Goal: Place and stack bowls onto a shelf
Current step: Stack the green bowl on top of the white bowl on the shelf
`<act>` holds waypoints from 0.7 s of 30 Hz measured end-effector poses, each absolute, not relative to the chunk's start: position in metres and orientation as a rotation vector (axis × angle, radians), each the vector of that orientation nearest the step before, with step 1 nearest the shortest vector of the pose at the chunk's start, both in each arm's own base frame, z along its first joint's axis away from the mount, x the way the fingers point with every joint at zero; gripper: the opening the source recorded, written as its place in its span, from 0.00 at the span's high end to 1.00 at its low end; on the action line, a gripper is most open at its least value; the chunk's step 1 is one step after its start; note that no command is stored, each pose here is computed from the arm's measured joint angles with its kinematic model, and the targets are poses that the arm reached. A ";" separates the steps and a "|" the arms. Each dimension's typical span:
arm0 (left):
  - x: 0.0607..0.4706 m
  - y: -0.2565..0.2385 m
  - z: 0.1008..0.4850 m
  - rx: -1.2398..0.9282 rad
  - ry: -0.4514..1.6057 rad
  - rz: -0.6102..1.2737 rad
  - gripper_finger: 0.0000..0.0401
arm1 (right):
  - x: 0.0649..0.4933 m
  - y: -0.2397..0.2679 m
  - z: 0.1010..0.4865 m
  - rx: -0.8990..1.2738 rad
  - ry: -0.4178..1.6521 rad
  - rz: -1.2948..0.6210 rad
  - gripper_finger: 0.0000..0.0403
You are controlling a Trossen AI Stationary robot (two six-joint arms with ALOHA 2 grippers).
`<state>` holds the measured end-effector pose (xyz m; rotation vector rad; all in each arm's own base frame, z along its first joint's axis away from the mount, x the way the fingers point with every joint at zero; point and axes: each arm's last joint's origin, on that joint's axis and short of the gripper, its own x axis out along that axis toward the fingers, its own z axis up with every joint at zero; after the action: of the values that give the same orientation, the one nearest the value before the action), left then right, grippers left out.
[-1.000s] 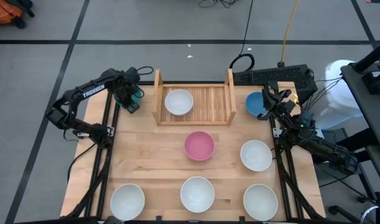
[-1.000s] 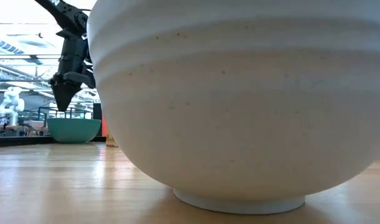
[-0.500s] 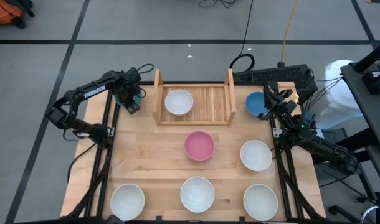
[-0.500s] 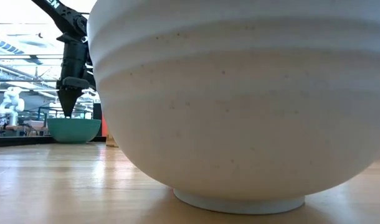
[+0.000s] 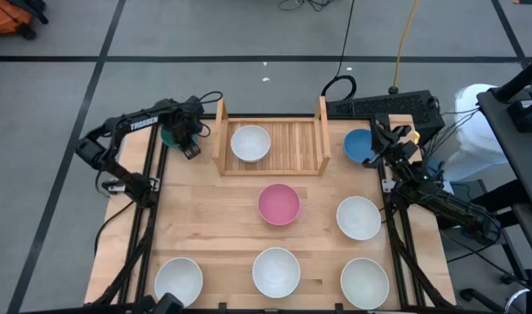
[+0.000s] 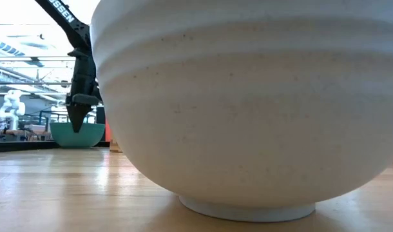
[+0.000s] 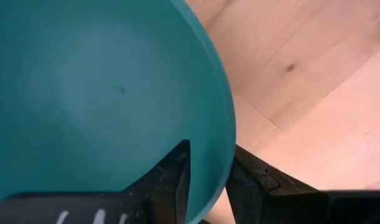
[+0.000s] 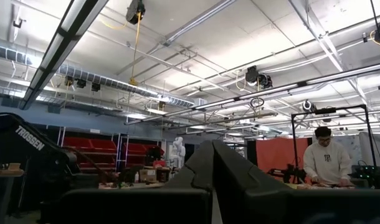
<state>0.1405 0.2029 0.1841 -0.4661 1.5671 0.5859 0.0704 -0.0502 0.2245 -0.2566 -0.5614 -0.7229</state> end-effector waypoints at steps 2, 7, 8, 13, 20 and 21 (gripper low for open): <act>0.141 0.204 0.181 -0.473 1.580 0.583 0.76 | 0.070 -0.050 0.225 -0.259 -0.573 -0.723 1.00; 0.142 0.206 0.174 -0.517 1.600 0.608 0.84 | 0.070 -0.050 0.226 -0.258 -0.575 -0.726 1.00; 0.142 0.206 0.172 -0.526 1.605 0.611 0.87 | 0.070 -0.050 0.226 -0.258 -0.575 -0.726 1.00; 0.144 0.207 0.173 -0.518 1.592 0.621 0.97 | 0.070 -0.050 0.226 -0.258 -0.575 -0.726 1.00; 0.142 0.204 0.196 -0.529 1.561 0.659 0.99 | 0.070 -0.050 0.226 -0.258 -0.574 -0.727 1.00; 0.141 0.203 0.201 -0.530 1.568 0.663 0.99 | 0.070 -0.050 0.226 -0.258 -0.574 -0.726 1.00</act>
<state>0.1409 0.2034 0.2013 -0.5302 1.5681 0.6634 0.0698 -0.0499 0.2255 -0.2579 -0.5742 -0.7264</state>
